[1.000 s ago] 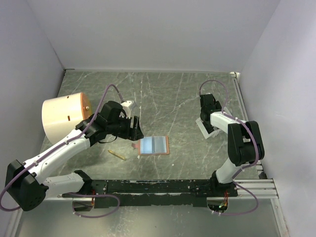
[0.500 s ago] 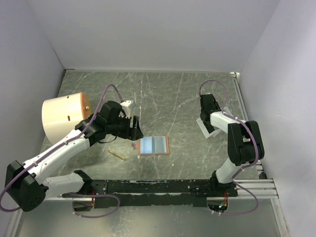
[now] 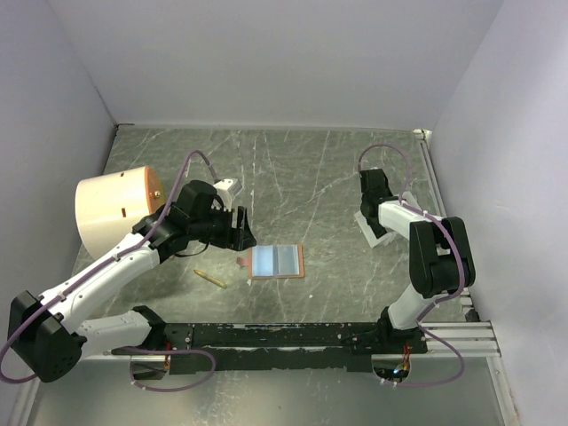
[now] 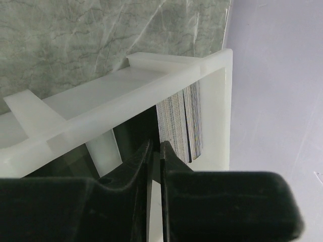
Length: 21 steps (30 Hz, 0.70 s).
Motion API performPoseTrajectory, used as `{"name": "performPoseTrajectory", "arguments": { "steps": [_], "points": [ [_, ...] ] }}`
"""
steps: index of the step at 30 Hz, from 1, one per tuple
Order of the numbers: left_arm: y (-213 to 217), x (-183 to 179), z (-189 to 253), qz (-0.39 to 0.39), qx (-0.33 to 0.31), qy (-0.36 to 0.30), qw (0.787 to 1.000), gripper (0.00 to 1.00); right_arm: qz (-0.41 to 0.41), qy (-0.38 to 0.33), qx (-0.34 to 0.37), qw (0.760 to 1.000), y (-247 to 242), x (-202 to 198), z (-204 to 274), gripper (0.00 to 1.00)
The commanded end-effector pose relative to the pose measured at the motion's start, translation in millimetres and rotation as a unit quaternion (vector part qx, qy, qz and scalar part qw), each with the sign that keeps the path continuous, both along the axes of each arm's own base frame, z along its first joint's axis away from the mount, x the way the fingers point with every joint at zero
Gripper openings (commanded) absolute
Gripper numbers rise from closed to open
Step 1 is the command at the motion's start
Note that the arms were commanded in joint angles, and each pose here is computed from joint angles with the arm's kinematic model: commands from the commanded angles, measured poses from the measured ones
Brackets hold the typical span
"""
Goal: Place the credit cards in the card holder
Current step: Pick up the credit card from the storage box.
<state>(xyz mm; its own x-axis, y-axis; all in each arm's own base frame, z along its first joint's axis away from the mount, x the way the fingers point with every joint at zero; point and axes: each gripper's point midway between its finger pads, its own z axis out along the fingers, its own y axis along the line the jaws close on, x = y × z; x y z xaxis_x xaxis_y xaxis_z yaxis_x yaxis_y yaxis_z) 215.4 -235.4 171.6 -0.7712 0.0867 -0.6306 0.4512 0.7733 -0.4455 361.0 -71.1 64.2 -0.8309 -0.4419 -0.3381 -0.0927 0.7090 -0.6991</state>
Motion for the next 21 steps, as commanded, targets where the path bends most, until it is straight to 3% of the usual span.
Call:
{"name": "performPoseTrajectory", "arguments": {
  "steps": [1, 21],
  "points": [
    [1, 1, 6, -0.005, -0.007, -0.013, 1.000, 0.78, -0.010, -0.013, 0.009, 1.000, -3, 2, 7, 0.06],
    [4, 2, 2, 0.002, 0.002, -0.011, 1.000, 0.78, -0.006, -0.035, 0.077, 0.996, 20, 8, 41, 0.00]
  ]
}}
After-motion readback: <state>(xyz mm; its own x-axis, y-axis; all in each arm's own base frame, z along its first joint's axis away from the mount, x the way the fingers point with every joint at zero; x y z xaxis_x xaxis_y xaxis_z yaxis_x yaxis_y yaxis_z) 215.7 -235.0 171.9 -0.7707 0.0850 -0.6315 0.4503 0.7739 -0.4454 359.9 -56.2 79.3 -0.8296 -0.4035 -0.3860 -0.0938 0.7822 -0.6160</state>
